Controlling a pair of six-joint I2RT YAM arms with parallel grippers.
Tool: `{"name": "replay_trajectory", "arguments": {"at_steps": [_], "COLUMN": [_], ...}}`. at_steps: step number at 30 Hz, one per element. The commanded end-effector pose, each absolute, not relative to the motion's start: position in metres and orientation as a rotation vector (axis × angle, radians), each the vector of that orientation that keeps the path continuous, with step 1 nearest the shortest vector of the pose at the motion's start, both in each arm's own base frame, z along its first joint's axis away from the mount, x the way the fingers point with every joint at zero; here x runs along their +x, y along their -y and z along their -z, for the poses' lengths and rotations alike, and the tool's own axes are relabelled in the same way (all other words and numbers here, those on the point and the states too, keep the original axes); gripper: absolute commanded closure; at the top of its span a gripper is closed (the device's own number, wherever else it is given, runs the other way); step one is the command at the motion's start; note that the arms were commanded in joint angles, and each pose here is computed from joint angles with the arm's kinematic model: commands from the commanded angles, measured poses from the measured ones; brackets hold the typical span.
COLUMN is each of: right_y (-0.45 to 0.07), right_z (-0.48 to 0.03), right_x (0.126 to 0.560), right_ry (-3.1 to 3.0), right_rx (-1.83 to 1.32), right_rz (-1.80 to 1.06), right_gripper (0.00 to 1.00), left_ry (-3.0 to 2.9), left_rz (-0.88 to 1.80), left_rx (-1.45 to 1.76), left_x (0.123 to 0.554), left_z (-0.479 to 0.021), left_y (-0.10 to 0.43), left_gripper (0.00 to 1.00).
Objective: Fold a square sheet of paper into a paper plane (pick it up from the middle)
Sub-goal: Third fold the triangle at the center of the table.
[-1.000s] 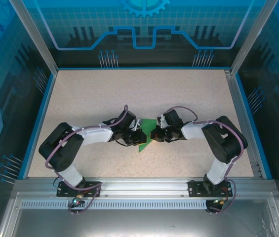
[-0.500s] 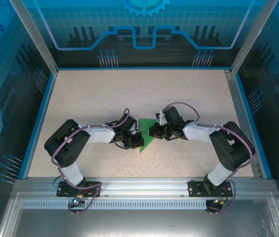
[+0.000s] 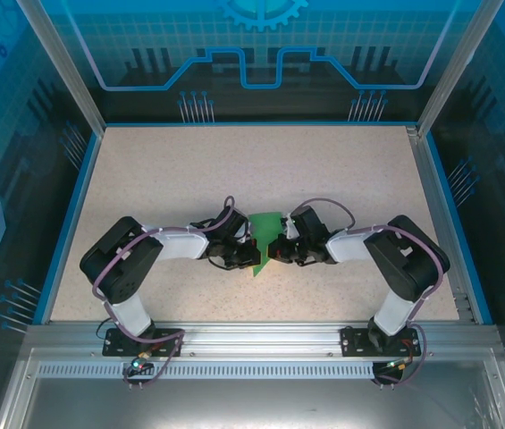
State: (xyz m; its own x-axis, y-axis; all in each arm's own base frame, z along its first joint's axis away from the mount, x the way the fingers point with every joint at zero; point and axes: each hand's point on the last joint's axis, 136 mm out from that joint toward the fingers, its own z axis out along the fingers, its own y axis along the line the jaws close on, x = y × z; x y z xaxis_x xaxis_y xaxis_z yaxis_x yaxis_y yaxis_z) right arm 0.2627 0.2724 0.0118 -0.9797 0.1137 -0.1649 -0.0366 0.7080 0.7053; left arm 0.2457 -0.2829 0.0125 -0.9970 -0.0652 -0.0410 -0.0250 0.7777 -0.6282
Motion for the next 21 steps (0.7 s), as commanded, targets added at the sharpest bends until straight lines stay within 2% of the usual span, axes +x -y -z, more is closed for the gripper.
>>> {"name": "replay_trajectory", "arguments": {"at_steps": [1, 8, 14, 21], "right_y": [-0.246, -0.207, -0.202, -0.208], "right_z": [0.002, -0.003, -0.026, -0.05], "right_x": [0.278, 0.302, 0.317, 0.302], "right_ry": [-2.699, -2.66, -2.592, -2.646], "right_rx": [0.169, 0.242, 0.236, 0.16], "right_rz": [-1.037, -0.959, -1.074, -1.074], "right_gripper": [0.97, 0.96, 0.92, 0.73], "left_ry": [-3.025, -3.041, -3.016, -2.874], "left_rz": [0.801, 0.767, 0.809, 0.92], "left_rx": [-0.113, -0.13, -0.086, 0.005], "left_x": [0.226, 0.22, 0.221, 0.24], "left_z": [0.022, 0.032, 0.024, -0.023], "left_y": [0.253, 0.246, 0.25, 0.267], "left_gripper": [0.97, 0.98, 0.96, 0.86]}}
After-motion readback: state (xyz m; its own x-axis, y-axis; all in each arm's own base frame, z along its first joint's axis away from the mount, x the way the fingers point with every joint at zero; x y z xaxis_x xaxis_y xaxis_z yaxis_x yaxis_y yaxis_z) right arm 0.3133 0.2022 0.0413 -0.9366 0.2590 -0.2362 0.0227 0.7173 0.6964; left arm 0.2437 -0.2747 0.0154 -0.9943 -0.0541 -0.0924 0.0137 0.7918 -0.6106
